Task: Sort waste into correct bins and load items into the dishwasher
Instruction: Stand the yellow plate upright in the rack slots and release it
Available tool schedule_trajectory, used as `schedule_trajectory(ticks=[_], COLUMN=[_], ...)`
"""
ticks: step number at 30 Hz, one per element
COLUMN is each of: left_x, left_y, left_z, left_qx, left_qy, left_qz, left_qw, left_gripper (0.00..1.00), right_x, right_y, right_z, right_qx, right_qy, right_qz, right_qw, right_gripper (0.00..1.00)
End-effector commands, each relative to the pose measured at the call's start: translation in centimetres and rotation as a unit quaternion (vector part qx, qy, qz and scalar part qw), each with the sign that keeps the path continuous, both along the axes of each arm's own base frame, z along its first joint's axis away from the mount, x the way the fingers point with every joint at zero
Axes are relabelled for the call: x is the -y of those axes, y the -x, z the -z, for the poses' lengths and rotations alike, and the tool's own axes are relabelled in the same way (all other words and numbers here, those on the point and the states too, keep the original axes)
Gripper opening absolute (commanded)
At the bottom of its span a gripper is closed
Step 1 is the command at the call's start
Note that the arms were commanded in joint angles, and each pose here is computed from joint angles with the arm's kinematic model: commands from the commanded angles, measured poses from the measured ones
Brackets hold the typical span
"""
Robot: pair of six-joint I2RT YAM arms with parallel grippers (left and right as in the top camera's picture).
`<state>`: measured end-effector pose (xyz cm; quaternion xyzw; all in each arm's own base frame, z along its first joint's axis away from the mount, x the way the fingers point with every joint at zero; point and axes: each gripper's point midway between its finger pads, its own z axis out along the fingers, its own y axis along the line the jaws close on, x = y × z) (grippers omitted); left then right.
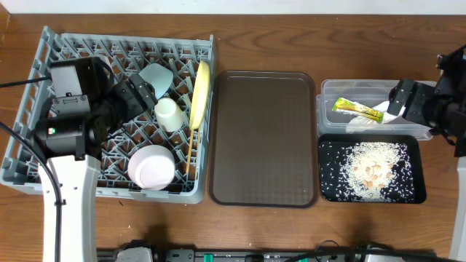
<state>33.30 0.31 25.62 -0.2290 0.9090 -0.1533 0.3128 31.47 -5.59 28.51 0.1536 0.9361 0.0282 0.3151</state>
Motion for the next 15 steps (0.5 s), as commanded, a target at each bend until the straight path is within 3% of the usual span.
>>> schedule_trajectory(ticks=[1,15], left_x=[-0.57,-0.57], left_y=[-0.04,-0.04], left_z=[0.15,0.15], left_qx=[-0.002,-0.002], left_qy=[-0.016,-0.016], left_qz=[-0.004,-0.003], left_qw=[1.000,1.000], left_gripper=[0.92,0.93], right_x=[0.06,0.06], right_y=[-0.05,-0.05], right_z=[-0.38,-0.38], right_qx=[0.005,0.005], right_qy=[-0.005,-0.005], right_qz=[0.006,0.006], right_qw=[1.000,1.000], right_gripper=[0.99,0.99])
